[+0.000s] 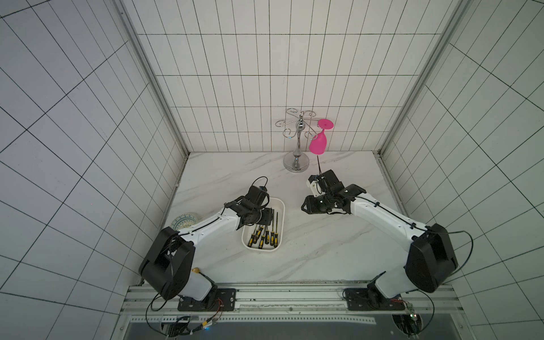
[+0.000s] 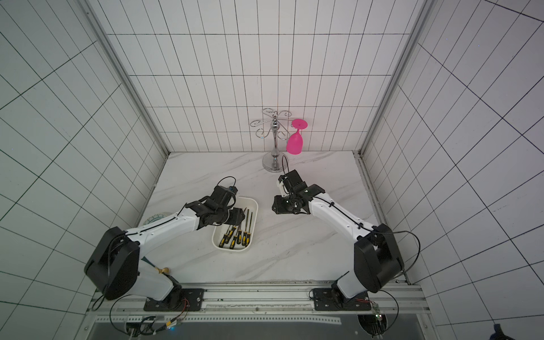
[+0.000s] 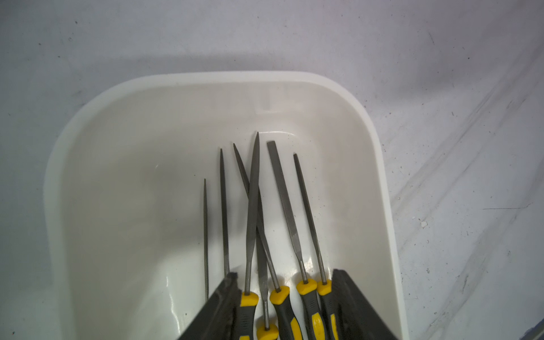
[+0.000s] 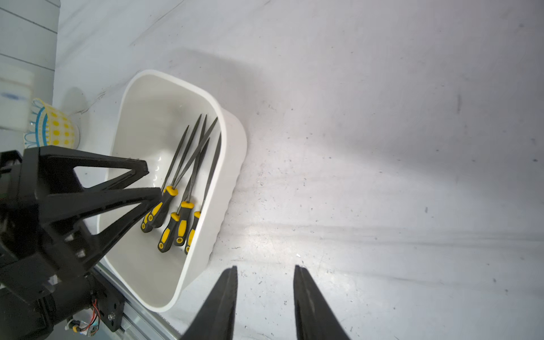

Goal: Put the file tool into the storage box
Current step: Place the file tool in the storage box, then reset both arms

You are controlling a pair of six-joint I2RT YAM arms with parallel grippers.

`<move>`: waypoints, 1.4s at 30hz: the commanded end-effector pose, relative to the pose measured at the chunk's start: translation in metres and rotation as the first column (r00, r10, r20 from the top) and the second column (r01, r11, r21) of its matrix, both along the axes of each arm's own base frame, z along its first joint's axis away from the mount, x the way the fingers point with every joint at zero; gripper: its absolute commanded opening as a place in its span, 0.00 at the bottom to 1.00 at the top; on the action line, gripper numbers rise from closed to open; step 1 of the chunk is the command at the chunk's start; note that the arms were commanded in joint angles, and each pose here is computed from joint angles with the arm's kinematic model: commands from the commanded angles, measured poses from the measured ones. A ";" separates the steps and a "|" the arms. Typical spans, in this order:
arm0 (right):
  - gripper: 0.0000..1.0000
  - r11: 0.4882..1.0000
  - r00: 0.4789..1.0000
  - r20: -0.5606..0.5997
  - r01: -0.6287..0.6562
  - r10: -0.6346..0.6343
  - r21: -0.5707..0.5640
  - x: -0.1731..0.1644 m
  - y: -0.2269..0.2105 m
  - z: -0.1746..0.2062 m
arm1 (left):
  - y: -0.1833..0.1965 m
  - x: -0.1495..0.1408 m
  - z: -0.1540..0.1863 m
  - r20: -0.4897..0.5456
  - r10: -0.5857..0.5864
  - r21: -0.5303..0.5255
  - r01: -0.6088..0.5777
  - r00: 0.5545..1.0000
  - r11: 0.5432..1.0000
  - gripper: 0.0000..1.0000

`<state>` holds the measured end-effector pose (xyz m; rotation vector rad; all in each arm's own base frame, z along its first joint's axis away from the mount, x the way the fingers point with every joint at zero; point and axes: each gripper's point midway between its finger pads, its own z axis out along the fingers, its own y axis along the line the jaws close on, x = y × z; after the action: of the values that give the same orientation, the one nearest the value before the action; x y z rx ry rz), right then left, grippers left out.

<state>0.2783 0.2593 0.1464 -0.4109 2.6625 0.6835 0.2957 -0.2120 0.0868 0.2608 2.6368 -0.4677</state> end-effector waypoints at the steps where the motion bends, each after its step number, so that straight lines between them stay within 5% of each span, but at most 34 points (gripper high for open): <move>1: 0.36 0.998 0.997 0.030 0.070 -0.070 -0.002 0.007 -0.024 0.005 | 0.002 0.016 0.012 0.046 0.045 0.011 -0.045 0.998 0.999 0.67; 3: 0.36 0.992 0.992 0.039 0.123 -0.122 -0.028 0.013 -0.043 0.004 | 0.009 0.020 0.017 0.073 0.087 0.027 -0.089 0.994 0.996 0.75; 4: 0.37 0.986 0.986 0.048 0.159 -0.157 -0.050 0.017 -0.056 0.002 | 0.016 0.023 0.021 0.097 0.113 0.036 -0.117 0.989 0.992 0.99; 9: 0.37 0.906 0.921 0.129 0.385 -0.366 -0.175 0.034 -0.134 -0.004 | 0.061 0.041 0.056 0.268 0.282 0.035 -0.302 0.921 0.953 0.99; 14: 0.37 0.761 0.807 0.254 0.588 -0.533 -0.274 0.037 -0.212 -0.003 | 0.143 0.052 0.104 0.511 0.488 -0.002 -0.566 0.708 0.824 0.99; 19: 0.36 0.635 0.715 0.388 0.697 -0.581 -0.334 0.036 -0.258 0.001 | 0.239 0.034 0.117 0.719 0.580 -0.055 -0.800 0.384 0.598 0.99; 22: 0.37 0.559 0.645 0.482 0.761 -0.594 -0.330 0.037 -0.278 0.008 | 0.263 0.030 0.116 0.780 0.542 -0.066 -0.820 0.313 0.568 0.99; 24: 0.37 0.556 0.636 0.529 0.764 -0.562 -0.327 0.041 -0.282 0.010 | 0.279 0.029 0.107 0.776 0.565 -0.087 -0.841 0.280 0.535 0.99; 27: 0.40 0.552 0.609 0.599 0.775 -0.520 -0.308 0.048 -0.287 0.002 | 0.291 0.033 0.089 0.733 0.629 -0.126 -0.858 0.258 0.498 0.99; 30: 0.43 0.498 0.558 0.619 0.817 -0.553 -0.291 0.053 -0.297 -0.008 | 0.278 0.053 0.082 0.745 0.589 -0.119 -0.807 0.312 0.578 0.99; 34: 0.43 0.462 0.516 0.675 0.841 -0.527 -0.282 0.069 -0.304 -0.009 | 0.276 0.085 0.055 0.748 0.553 -0.043 -0.804 0.367 0.593 0.99; 37: 0.43 0.464 0.483 0.715 0.851 -0.506 -0.247 0.076 -0.305 -0.011 | 0.272 0.113 0.043 0.726 0.529 0.021 -0.784 0.439 0.621 0.99; 42: 0.47 0.510 0.452 0.729 0.844 -0.514 -0.165 0.079 -0.300 -0.030 | 0.263 0.114 0.041 0.728 0.507 -0.041 -0.710 0.461 0.703 0.99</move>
<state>0.3493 -0.0375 0.1130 0.3617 2.0982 -0.4430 0.4035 0.0615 0.1083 -0.4634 1.8772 0.3498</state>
